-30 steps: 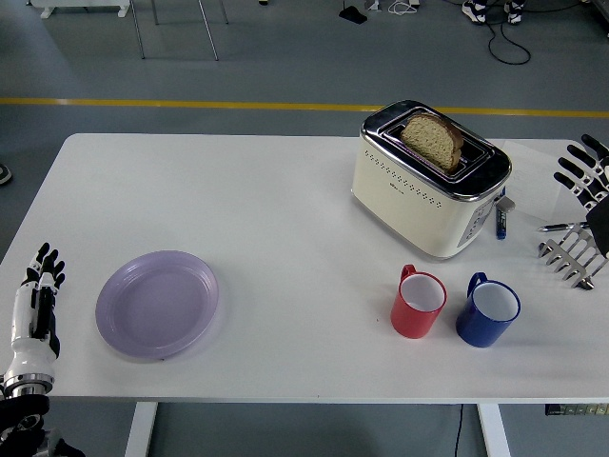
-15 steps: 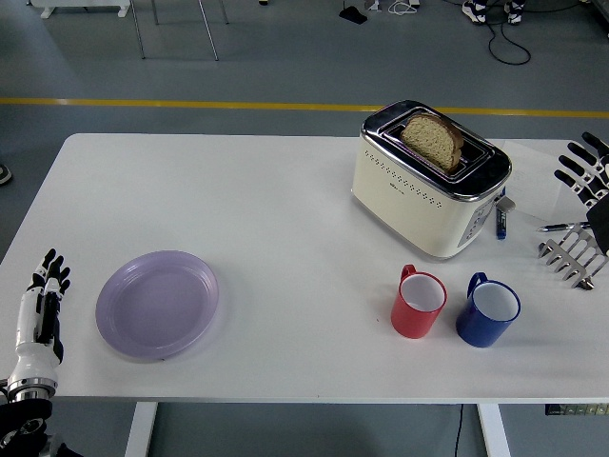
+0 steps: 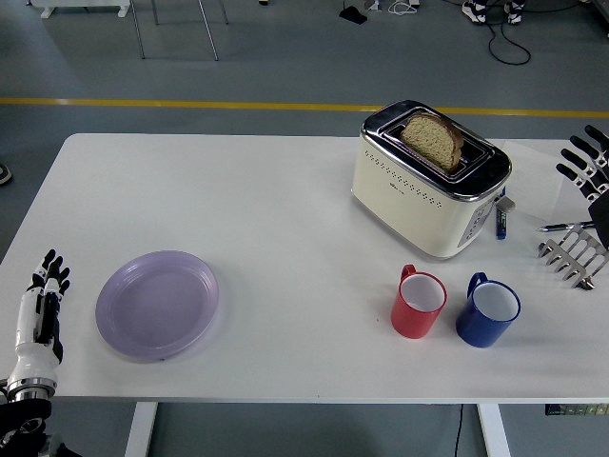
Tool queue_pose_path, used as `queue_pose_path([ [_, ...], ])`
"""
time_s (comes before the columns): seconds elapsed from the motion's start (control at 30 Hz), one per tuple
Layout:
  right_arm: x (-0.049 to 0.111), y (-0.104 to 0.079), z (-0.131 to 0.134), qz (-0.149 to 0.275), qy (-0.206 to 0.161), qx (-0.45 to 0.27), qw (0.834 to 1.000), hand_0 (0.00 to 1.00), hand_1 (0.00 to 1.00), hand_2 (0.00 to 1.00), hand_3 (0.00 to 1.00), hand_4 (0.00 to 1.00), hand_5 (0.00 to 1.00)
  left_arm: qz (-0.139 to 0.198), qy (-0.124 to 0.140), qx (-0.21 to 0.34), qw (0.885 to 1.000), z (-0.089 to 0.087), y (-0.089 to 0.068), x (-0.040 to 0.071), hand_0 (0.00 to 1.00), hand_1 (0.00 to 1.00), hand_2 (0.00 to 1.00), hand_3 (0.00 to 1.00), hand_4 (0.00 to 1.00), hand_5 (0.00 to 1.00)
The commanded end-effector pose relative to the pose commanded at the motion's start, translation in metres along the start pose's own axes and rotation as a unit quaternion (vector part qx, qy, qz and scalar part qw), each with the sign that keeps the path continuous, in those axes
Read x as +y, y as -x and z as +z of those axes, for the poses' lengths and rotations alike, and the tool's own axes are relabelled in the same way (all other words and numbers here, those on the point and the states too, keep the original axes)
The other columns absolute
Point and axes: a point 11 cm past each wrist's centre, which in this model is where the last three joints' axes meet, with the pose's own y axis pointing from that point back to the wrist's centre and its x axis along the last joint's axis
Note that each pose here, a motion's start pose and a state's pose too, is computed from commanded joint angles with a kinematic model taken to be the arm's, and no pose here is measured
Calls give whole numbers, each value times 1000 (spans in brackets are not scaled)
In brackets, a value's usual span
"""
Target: Push plate across desktop,pick up the break from the machine,place the break in the plate
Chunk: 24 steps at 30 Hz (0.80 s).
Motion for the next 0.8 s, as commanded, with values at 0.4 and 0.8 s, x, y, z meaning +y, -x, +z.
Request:
queue_pose_path([
  [0.4,-1,1,-1,-1,-1,-1,1000,828,767,765,772,483,555,-26,-2,-56,998,-17,0,1,918,936,998,996,565,998],
  [0.8,-1,3,2,-2,1,-4,1000,827,767,764,771,481,552,-48,-4,-64,997,-22,7,-1,920,933,996,988,561,998],
])
